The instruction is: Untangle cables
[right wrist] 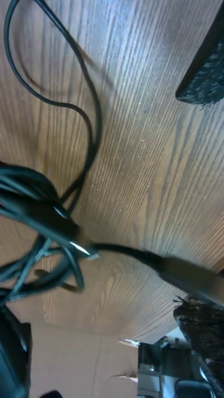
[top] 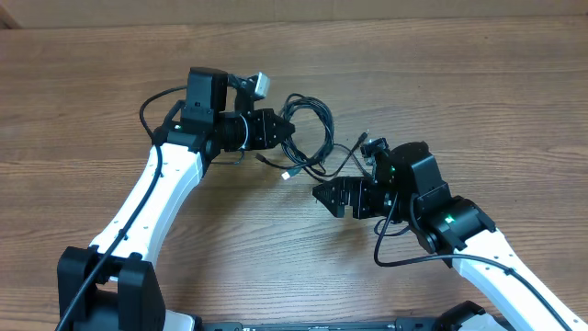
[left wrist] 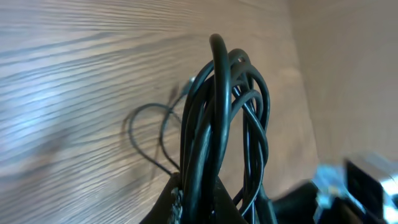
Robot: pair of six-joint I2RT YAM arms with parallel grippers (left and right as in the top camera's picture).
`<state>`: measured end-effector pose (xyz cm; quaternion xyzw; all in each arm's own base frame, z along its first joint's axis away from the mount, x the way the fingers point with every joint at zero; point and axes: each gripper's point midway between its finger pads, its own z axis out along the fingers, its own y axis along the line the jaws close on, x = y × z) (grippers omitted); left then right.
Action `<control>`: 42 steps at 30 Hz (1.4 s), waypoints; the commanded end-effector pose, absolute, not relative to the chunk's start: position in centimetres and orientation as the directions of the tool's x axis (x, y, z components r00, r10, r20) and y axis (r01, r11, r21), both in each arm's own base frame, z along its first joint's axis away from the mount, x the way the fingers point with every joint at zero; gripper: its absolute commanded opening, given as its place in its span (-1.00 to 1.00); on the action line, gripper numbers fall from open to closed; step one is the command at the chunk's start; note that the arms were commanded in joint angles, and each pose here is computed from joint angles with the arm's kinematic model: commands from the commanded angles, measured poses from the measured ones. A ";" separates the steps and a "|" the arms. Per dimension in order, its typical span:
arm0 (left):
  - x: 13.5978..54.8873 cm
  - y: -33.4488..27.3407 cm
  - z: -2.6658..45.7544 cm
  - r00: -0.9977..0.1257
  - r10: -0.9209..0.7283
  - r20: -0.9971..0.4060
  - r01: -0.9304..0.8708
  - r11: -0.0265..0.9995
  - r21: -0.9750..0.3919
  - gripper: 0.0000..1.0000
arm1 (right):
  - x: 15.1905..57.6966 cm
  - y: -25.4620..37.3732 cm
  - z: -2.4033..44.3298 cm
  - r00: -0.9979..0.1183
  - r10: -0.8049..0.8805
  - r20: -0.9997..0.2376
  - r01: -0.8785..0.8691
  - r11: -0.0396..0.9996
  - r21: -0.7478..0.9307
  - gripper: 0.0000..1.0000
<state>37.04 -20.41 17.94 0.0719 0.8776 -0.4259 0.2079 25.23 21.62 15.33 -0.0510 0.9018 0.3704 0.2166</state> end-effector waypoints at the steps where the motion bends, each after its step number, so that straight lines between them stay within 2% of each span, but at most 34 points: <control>1: 36.0 -21.7 20.8 -0.813 0.078 -0.577 0.529 0.511 -0.677 -0.91 | 25.7 21.9 16.3 -0.896 0.082 -0.436 -0.256 0.706 0.660 1.00; 3: 36.4 -21.3 20.3 -0.816 0.072 -0.574 0.513 0.548 -0.661 -0.91 | 25.7 22.0 16.4 -0.896 0.082 -0.437 -0.259 0.703 0.662 1.00; 7: 37.2 -20.5 19.5 -0.874 -0.023 -0.486 0.370 0.616 -0.696 -0.92 | 25.1 22.6 16.9 -0.904 0.060 -0.424 -0.281 0.665 0.692 1.00; 10: 37.5 -20.2 19.2 -0.874 -0.039 -0.484 0.349 0.642 -0.682 -0.91 | 25.1 22.7 16.9 -0.904 0.058 -0.423 -0.281 0.664 0.693 1.00; 14: 38.0 -19.8 19.0 -0.808 0.053 -0.587 0.467 0.666 -0.582 -0.91 | 25.2 22.6 16.8 -0.901 0.057 -0.431 -0.286 0.669 0.686 1.00; 22: 38.3 -19.8 19.2 -0.725 0.140 -0.674 0.577 0.658 -0.484 -0.92 | 26.4 21.5 16.3 -0.882 0.095 -0.461 -0.255 0.727 0.638 1.00; 26: 38.3 -19.8 19.1 -0.675 0.196 -0.711 0.636 0.642 -0.427 -0.91 | 27.5 20.4 15.9 -0.870 0.165 -0.465 -0.180 0.772 0.610 0.89; 30: 38.2 -19.8 19.1 -0.640 0.230 -0.733 0.672 0.629 -0.390 -0.92 | 28.6 19.6 16.1 -0.847 0.250 -0.468 -0.106 0.784 0.611 0.64; 34: 38.2 -19.9 19.2 -0.625 0.243 -0.742 0.689 0.619 -0.377 -0.92 | 29.7 20.2 17.6 -0.818 0.282 -0.502 -0.134 0.754 0.643 0.13; 36: 38.2 -19.9 19.2 -0.622 0.245 -0.743 0.691 0.618 -0.375 -0.91 | 30.1 20.4 18.1 -0.805 0.294 -0.515 -0.146 0.744 0.652 -0.06; 39: 38.0 -20.0 19.3 -0.605 0.258 -0.753 0.710 0.603 -0.363 -0.92 | 30.6 20.7 18.4 -0.794 0.300 -0.529 -0.160 0.736 0.657 -0.23; 42: 37.6 -20.5 19.8 -0.572 0.271 -0.774 0.749 0.556 -0.359 -0.92 | 30.8 20.9 18.2 -0.796 0.301 -0.525 -0.159 0.733 0.661 -0.27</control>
